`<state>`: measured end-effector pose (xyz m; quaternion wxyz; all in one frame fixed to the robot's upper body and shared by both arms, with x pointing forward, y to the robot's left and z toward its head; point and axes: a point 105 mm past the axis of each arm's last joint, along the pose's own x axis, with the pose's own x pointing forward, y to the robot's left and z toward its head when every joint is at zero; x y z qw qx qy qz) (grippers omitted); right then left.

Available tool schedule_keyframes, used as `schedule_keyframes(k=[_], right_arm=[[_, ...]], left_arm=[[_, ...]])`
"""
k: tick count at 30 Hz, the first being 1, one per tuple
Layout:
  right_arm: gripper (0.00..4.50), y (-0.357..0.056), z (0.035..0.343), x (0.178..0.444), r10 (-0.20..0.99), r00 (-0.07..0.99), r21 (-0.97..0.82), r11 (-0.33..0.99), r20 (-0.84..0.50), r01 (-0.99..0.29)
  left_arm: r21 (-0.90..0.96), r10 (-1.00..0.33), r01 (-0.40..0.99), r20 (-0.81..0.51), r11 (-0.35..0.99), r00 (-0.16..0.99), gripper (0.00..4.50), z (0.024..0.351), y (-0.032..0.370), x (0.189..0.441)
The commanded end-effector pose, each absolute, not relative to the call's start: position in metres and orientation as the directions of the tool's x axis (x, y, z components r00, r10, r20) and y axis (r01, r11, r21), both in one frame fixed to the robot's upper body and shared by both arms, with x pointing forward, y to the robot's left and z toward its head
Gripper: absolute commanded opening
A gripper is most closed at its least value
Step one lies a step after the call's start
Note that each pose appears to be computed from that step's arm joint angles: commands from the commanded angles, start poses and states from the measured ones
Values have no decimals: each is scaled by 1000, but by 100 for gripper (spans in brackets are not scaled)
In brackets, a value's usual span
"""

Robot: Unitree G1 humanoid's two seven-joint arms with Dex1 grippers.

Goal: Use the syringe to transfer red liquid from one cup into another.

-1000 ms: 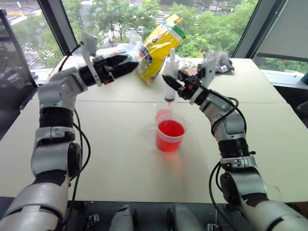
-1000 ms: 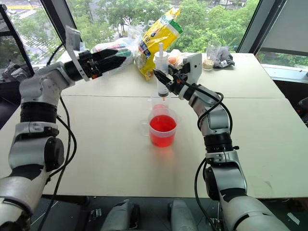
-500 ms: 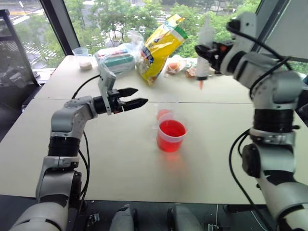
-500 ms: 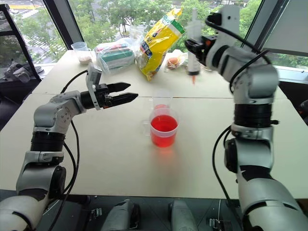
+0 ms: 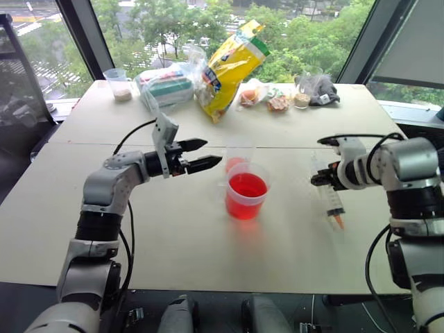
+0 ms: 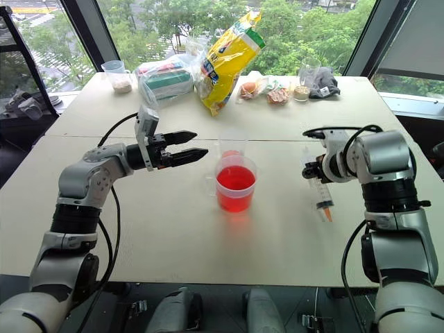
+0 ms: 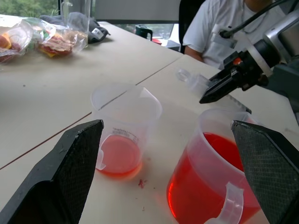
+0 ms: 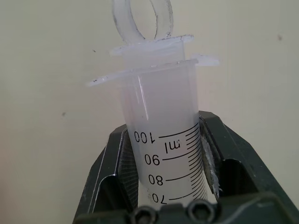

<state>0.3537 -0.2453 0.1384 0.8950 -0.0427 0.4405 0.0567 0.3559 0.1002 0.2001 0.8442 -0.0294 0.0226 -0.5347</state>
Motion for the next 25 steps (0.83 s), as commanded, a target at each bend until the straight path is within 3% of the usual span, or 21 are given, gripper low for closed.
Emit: schedule_keyframes(k=[1,3,9,14,17,22,25], right_arm=[[147,-246,142,357,63,641,-23,992,-765,-125],[147,-245,136,356,70,635,-10,993,-769,-121],[433,-243,145,354,86,685,-61,981,-723,-187],[443,-243,175,334,141,729,-135,942,-670,-306],[443,-232,206,310,257,745,-209,858,-615,-469],[443,-202,240,256,487,652,-270,640,-581,-719],[443,-205,245,235,503,625,-277,603,-597,-749]], left_arm=[[-44,-922,921,8,386,387,449,211,98,346],[-53,-927,926,9,374,375,449,212,98,343],[-69,-943,941,-25,332,331,450,209,99,332],[-99,-945,939,-31,328,327,450,206,102,326],[-96,-942,937,-56,336,332,450,204,111,320],[-58,-931,934,-126,352,343,450,200,130,312],[-39,-927,934,-150,354,345,450,201,138,308]])
